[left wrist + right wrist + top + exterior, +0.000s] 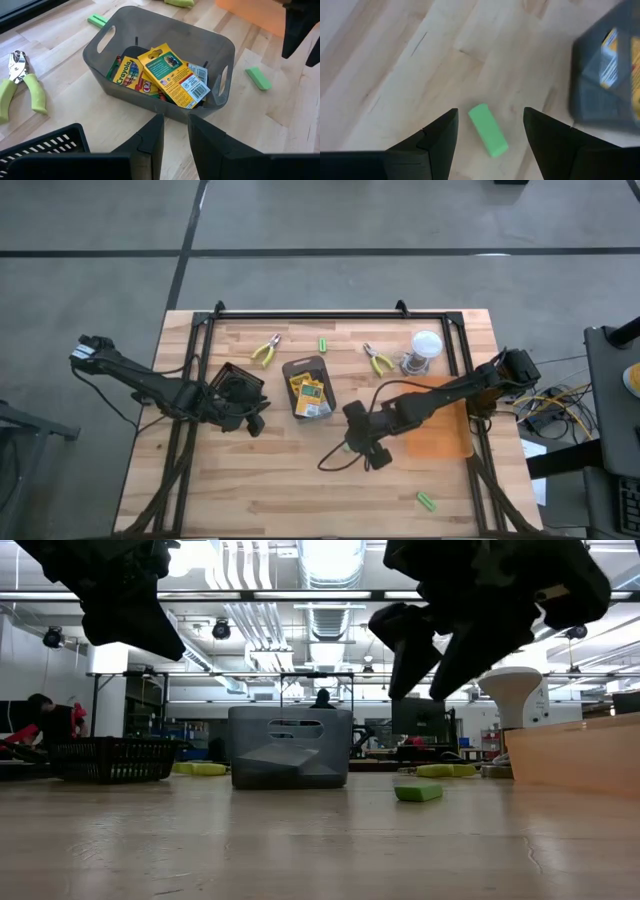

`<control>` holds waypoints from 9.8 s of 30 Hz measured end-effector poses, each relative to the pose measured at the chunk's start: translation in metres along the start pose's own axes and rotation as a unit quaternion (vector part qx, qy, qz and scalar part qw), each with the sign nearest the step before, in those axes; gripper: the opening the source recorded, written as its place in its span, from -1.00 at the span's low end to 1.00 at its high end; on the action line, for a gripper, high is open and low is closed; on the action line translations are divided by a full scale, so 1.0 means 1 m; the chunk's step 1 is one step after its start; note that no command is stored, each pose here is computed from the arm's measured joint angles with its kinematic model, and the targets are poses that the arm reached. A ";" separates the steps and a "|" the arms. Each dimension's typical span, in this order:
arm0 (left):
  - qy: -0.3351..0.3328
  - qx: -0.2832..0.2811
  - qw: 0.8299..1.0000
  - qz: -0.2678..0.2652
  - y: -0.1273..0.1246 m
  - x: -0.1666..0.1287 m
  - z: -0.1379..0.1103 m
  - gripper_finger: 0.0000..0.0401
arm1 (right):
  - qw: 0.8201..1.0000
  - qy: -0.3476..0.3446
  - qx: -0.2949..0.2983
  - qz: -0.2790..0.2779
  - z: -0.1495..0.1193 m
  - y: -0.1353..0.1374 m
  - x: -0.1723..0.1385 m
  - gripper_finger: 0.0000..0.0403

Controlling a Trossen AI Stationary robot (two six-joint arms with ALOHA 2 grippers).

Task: Pick & Place School Supplies
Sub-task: Put the middle light green eraser into the black bin, then adjust the black transparent bin

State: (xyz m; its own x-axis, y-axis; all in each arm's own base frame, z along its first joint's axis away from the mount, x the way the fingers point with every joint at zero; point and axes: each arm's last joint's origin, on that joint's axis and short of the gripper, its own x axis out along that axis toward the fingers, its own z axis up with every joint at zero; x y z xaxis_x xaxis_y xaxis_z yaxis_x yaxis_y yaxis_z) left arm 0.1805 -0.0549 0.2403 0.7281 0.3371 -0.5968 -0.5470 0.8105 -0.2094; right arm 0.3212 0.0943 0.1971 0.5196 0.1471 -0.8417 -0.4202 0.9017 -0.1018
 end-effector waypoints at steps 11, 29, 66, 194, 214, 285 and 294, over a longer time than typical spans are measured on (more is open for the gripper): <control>0.000 0.000 1.000 0.000 0.000 0.000 0.000 -0.54 | 0.996 0.035 -0.081 -0.008 -0.027 0.004 0.014 0.10; -0.001 -0.001 1.000 0.001 0.000 0.000 0.000 -0.54 | 0.993 -0.031 -0.108 -0.036 -0.050 0.006 0.032 0.10; -0.011 -0.001 1.000 0.010 0.001 0.000 0.001 -0.54 | 0.996 -0.016 -0.080 -0.042 -0.064 0.000 0.061 0.09; -0.154 -0.274 0.899 -0.305 -0.041 0.047 -0.010 -0.54 | 0.924 -0.115 -0.070 -0.358 0.073 -0.006 -0.001 -0.65; -0.160 -0.253 0.912 -0.280 -0.037 0.052 -0.007 -0.54 | 0.925 -0.146 -0.066 -0.344 0.080 -0.006 -0.005 -0.66; 0.101 0.258 0.961 0.017 -0.109 0.095 0.025 -0.78 | 0.819 0.087 0.236 -0.516 -0.012 0.009 -0.046 -0.79; 0.192 0.311 0.930 -0.030 -0.104 0.116 -0.006 -0.78 | 0.815 0.082 0.243 -0.520 -0.032 0.017 -0.045 -0.79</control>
State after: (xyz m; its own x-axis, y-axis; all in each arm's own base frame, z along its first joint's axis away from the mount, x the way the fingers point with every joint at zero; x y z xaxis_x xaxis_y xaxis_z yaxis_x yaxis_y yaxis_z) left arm 0.3198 -0.1030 0.1879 0.4833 0.1832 -0.8561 -0.0784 0.9830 0.1661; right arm 0.2671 0.0902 0.2167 0.2831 -0.8194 -0.4983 0.5481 0.5646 -0.6171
